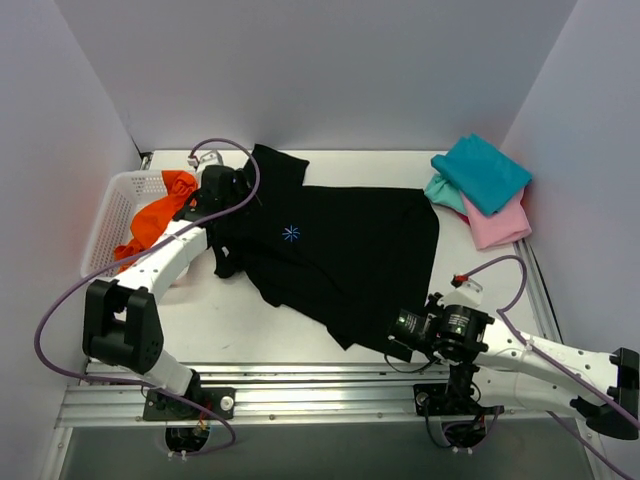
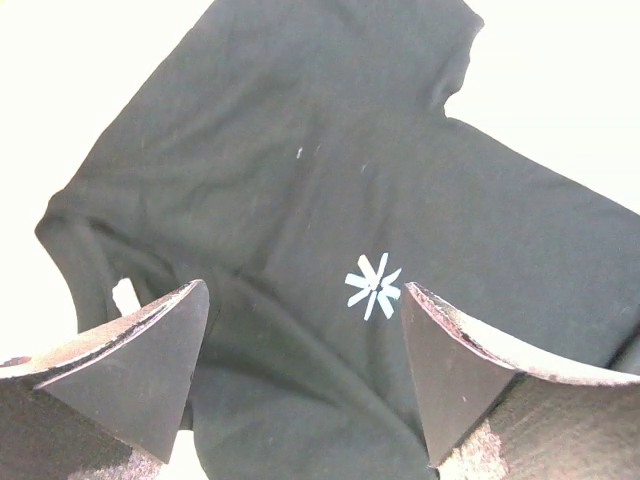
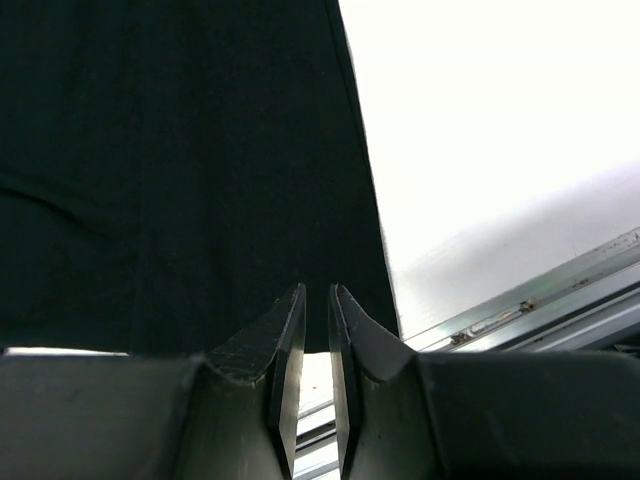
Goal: Fold and stack the t-shirts
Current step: Flatten the tshirt out
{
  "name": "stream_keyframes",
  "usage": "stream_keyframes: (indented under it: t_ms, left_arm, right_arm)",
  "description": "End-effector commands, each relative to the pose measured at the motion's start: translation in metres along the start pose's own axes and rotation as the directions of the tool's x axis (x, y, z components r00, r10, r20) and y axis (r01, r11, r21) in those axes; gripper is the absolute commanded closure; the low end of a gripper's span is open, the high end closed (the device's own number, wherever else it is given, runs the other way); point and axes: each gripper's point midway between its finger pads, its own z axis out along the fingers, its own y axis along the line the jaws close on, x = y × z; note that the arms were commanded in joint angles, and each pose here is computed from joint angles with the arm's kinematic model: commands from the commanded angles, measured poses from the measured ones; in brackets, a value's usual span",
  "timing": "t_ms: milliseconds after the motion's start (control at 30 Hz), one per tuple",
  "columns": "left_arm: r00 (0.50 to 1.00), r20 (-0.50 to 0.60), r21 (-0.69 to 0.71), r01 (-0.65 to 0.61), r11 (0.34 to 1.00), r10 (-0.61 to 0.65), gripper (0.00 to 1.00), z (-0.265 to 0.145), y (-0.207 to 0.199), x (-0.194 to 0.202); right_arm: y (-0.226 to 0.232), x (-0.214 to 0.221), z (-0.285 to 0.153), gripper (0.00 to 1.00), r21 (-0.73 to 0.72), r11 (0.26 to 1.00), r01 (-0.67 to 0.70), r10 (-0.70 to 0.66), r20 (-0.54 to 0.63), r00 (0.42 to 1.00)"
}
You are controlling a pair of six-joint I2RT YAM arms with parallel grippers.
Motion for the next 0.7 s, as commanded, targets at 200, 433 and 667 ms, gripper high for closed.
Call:
stream_keyframes:
  t_ms: [200,433,667]
  left_arm:
    - [0.998,0.040,0.197,-0.052,0.979,0.045,0.10,-0.013,-0.042,-0.045]
    - [0.994,-0.087,0.249,-0.036,0.968,0.059,0.11,0.024,-0.050,-0.004]
    - [0.983,-0.166,0.250,-0.034,0.968,0.078,0.11,0.056,-0.050,0.020]
  right_arm:
    - [0.046,-0.037,-0.014,0.89,-0.129,0.992,-0.010,0.030,0.155,0.987]
    - [0.164,-0.066,-0.007,0.84,-0.307,0.935,0.176,-0.068,0.333,0.941]
    - [0.177,-0.089,0.150,1.00,-0.200,0.965,0.169,-0.160,0.063,0.985]
